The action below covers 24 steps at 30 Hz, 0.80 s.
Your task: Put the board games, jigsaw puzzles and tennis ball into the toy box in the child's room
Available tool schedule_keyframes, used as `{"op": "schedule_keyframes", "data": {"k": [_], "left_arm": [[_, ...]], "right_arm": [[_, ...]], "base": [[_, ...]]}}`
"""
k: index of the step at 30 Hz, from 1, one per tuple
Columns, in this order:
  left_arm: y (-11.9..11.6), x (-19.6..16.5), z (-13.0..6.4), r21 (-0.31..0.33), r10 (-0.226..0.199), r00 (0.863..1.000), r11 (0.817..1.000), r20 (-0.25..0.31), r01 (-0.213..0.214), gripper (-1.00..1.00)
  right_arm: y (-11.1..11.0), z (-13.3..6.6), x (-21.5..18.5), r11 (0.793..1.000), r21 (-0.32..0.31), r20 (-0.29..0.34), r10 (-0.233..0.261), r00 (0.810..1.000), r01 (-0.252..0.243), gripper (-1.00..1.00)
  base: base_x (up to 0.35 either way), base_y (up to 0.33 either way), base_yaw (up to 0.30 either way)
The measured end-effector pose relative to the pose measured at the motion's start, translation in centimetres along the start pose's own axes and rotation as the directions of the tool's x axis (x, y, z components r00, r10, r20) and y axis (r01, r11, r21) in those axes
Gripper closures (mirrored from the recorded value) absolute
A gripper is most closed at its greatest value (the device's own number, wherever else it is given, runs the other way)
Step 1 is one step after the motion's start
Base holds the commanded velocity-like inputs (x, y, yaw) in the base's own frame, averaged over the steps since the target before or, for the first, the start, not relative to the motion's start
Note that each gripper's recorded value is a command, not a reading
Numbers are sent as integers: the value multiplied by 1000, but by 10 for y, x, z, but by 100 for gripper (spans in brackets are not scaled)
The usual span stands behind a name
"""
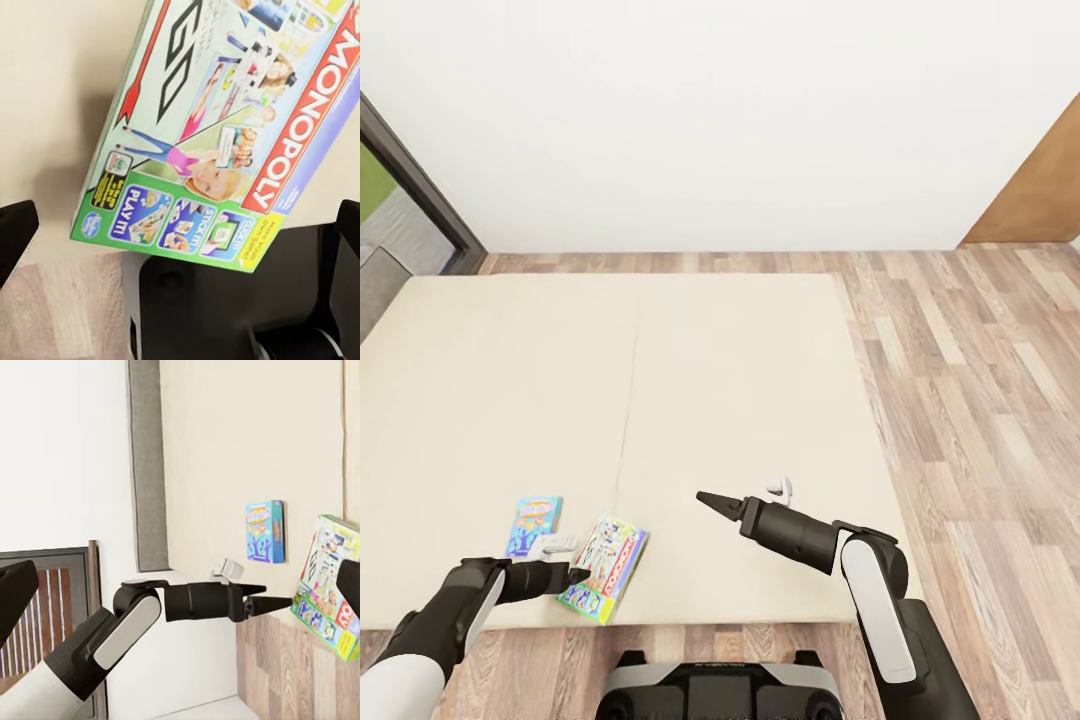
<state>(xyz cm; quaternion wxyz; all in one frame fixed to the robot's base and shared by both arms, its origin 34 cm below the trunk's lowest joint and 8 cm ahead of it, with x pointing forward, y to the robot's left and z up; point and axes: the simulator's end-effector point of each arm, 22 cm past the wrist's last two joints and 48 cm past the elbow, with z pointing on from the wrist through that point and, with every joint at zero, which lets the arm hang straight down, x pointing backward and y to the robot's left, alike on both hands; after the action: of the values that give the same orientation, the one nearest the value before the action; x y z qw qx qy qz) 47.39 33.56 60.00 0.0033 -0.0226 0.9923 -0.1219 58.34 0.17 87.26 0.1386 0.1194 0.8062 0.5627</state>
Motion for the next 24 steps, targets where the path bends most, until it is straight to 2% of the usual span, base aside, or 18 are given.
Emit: {"op": "schedule_keyframes", "data": {"k": [8,24], "left_arm": [[7,-1,5,-35,13,1000,999,15,-13,-100],[10,9,15,-43,11,1000,999,-5,-11,-100]], "right_arm": [[-6,2,2,1000,5,-5,12,1000,-12,-100],[-18,4,7,999,15,-13,35,999,-35,-100]], "base": [[0,0,0],[0,0,0]]}}
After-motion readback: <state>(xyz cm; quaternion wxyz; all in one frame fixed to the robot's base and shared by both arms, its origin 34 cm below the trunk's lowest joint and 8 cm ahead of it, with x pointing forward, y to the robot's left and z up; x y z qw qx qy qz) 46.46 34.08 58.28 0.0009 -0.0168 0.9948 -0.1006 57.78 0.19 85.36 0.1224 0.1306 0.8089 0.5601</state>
